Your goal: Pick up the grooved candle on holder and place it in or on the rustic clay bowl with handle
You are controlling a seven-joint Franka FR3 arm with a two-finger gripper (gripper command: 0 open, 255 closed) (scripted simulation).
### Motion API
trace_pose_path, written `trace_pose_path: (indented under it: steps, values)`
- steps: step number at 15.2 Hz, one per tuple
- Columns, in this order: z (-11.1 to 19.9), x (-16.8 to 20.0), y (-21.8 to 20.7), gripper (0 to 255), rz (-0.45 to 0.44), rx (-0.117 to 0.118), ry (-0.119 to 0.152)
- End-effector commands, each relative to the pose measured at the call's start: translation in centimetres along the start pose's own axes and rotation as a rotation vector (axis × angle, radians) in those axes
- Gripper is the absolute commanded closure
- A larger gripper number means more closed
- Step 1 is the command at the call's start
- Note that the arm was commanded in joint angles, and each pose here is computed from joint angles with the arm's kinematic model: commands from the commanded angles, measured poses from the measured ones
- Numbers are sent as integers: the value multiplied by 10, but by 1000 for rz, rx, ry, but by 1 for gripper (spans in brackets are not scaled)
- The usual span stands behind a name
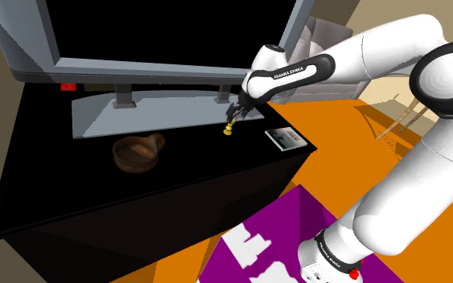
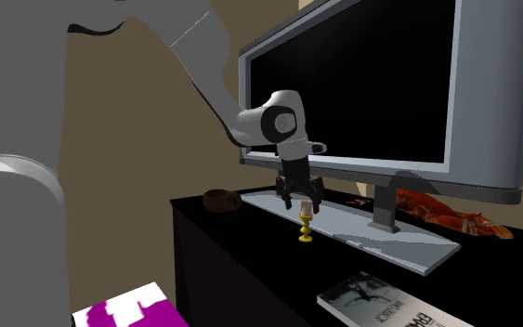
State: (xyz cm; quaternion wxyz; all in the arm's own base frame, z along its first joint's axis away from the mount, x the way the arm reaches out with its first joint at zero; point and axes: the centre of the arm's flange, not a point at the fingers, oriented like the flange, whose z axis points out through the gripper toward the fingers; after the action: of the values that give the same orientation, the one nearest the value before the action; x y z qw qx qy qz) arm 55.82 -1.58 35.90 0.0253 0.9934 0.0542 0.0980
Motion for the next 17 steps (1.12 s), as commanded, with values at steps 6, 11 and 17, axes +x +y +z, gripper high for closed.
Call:
trace_pose_path:
  steps: [6, 11, 17]
  values:
    - [25, 1, 0, 0, 0, 0, 1]
    - [25, 1, 0, 0, 0, 0, 0]
    - [25, 1, 0, 255, 0, 0, 0]
